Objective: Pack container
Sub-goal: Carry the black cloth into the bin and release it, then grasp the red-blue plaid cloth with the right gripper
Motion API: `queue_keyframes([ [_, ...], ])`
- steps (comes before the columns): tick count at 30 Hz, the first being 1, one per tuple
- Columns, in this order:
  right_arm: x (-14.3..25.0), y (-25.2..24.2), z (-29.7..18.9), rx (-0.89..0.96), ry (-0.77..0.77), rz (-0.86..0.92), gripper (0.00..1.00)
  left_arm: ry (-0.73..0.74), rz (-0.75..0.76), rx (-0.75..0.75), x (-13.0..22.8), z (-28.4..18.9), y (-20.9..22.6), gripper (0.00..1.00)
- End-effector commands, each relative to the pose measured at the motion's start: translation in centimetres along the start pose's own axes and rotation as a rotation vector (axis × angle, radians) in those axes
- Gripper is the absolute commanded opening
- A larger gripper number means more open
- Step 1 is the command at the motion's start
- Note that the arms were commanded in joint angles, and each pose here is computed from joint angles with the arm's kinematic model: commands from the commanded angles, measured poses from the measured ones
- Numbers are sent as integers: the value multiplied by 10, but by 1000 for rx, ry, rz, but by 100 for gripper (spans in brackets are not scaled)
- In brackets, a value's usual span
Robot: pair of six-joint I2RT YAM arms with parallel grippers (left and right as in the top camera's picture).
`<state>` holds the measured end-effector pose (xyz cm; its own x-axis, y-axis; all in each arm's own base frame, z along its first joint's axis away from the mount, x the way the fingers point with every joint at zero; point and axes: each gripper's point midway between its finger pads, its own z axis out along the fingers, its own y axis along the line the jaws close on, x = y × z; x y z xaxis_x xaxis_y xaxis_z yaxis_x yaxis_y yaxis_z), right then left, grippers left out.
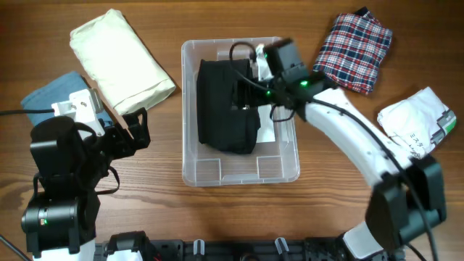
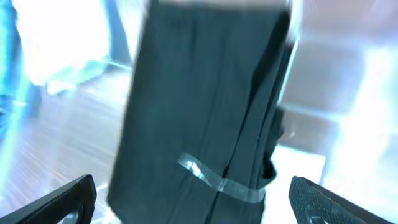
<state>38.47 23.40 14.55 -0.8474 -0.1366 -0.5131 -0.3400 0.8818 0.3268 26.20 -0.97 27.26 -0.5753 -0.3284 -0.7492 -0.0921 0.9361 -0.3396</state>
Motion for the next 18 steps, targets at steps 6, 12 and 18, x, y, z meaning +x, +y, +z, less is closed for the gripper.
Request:
queue_keyframes([
  [6,-92,-93,-250,333,-567,169,100,-22,6,12,-7,-5,-5,100],
  [12,-35,-257,-145,221,-202,442,100,-22,6,12,-6,-5,-5,100],
  [18,2,-391,-34,219,-195,603,100,10,-1,3,1,-5,-2,100],
])
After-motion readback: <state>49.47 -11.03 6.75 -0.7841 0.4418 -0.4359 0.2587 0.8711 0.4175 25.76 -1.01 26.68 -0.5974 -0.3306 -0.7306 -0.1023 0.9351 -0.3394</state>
